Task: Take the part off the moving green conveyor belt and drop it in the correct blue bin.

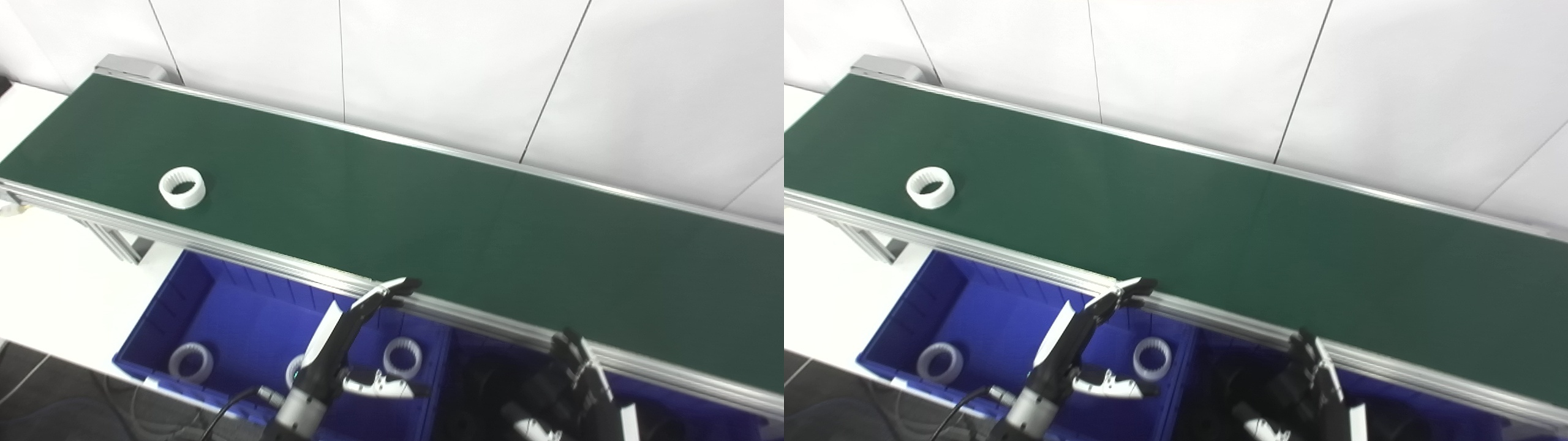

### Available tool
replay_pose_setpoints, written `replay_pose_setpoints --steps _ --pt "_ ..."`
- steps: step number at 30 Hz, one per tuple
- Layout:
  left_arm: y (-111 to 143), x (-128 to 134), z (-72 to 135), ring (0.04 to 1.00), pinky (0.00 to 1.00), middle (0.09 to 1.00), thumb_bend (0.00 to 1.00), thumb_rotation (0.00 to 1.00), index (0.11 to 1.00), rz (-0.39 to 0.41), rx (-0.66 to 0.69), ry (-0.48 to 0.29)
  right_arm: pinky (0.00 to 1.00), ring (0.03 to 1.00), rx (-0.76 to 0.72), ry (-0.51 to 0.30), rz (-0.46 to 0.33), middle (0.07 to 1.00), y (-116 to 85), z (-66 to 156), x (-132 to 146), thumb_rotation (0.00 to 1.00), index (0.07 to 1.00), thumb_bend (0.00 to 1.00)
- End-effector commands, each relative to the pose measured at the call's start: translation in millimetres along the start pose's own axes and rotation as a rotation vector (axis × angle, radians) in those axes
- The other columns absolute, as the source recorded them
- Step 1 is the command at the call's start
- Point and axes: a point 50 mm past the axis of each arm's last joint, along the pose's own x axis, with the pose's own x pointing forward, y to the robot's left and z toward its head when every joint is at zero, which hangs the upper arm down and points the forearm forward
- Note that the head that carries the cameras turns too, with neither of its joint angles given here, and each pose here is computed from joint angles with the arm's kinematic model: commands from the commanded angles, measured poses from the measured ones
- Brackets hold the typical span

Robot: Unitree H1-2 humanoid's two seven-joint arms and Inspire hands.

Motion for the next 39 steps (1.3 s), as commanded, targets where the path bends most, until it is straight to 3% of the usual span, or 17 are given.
replay_pose_setpoints --steps 1,10,17,22,28,34,39 --pt "2 6 6 0.841 0.79 0.859 0.93 0.25 0.820 0.018 -0.020 -0.057 0.70 0.788 0.003 -0.080 -0.007 0.832 1 7 4 0.16 0.878 0.68" --pt "11 15 11 0.830 0.75 0.850 0.91 0.26 0.805 0.033 0.016 -0.123 0.71 0.784 0.012 -0.077 -0.017 0.828 8 7 6 0.02 0.862 0.70" --pt "21 21 15 0.843 0.78 0.864 0.92 0.29 0.814 0.046 0.019 -0.147 0.69 0.785 0.015 -0.070 -0.015 0.835 10 5 6 0.05 0.865 0.71" --pt "29 32 27 0.833 0.74 0.865 0.91 0.31 0.820 0.062 0.023 -0.204 0.69 0.785 0.023 -0.071 -0.016 0.841 10 4 6 0.06 0.867 0.72" --pt "44 61 42 0.854 0.77 0.888 0.92 0.40 0.832 0.118 0.038 -0.271 0.68 0.773 0.010 -0.071 -0.025 0.827 10 3 6 0.07 0.862 0.72" --pt "52 89 55 0.878 0.79 0.916 0.93 0.42 0.858 0.145 0.081 -0.251 0.67 0.768 0.023 -0.073 -0.028 0.826 10 4 5 0.07 0.859 0.73" --pt "54 106 59 0.895 0.83 0.923 0.92 0.37 0.851 0.180 0.087 -0.225 0.67 0.776 0.020 -0.076 -0.028 0.831 8 4 4 0.06 0.861 0.73"
